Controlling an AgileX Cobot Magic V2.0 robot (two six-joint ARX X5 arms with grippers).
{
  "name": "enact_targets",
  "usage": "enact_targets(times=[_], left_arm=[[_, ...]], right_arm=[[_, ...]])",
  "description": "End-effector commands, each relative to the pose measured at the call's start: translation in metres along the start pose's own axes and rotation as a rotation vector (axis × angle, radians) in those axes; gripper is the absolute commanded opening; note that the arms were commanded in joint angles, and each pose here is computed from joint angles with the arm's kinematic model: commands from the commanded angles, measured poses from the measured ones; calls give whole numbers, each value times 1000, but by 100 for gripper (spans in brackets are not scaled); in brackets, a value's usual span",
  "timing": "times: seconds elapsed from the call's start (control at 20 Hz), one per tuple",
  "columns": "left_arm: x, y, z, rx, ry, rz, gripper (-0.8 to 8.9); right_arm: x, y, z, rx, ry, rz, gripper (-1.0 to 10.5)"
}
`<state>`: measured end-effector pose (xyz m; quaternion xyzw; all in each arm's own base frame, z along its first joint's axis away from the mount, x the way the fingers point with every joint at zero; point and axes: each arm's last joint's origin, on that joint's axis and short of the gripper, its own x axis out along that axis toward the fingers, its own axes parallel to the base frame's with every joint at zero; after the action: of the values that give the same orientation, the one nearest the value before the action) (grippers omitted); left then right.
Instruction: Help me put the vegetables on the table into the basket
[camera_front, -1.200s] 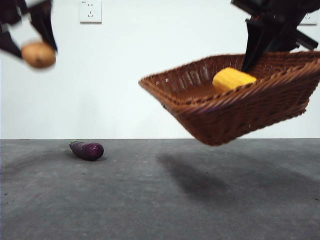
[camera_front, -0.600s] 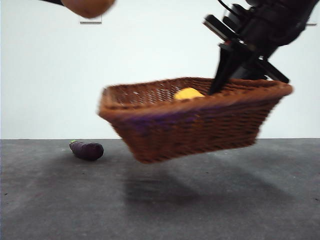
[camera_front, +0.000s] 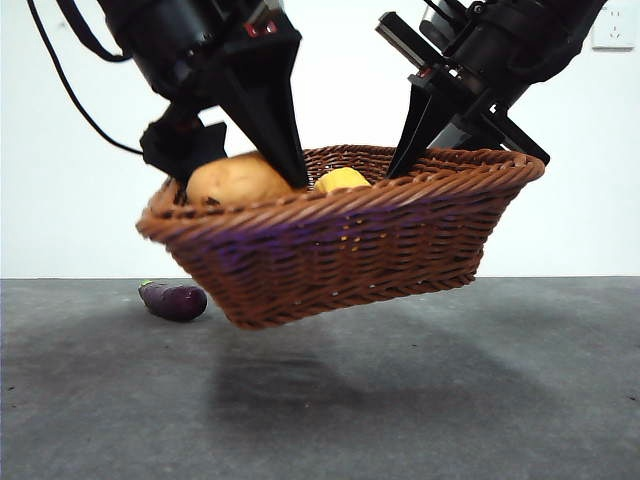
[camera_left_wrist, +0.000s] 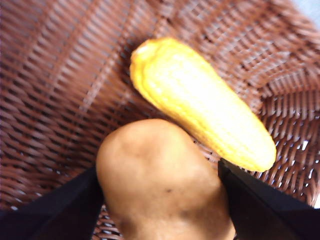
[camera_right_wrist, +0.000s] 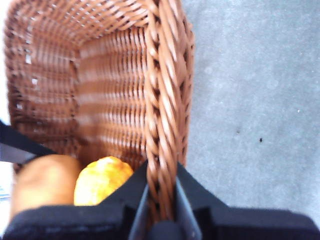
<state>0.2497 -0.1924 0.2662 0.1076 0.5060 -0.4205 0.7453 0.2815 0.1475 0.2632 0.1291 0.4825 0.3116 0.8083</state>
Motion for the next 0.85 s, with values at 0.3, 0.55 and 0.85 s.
enact_targets(times=[0.3,0.55,0.85], left_arm=[[9,-3,-6,-87,74,-86,471],[2,-5,-7,-106,57,-84,471],[-75,-2,-4,-163,-191,-1,471]], right_arm=[[-1,1,3,-2,-37,23,-12],[-1,1,3,-3,-35,22,-12],[-12,-14,10,32,-75,-4,-12]])
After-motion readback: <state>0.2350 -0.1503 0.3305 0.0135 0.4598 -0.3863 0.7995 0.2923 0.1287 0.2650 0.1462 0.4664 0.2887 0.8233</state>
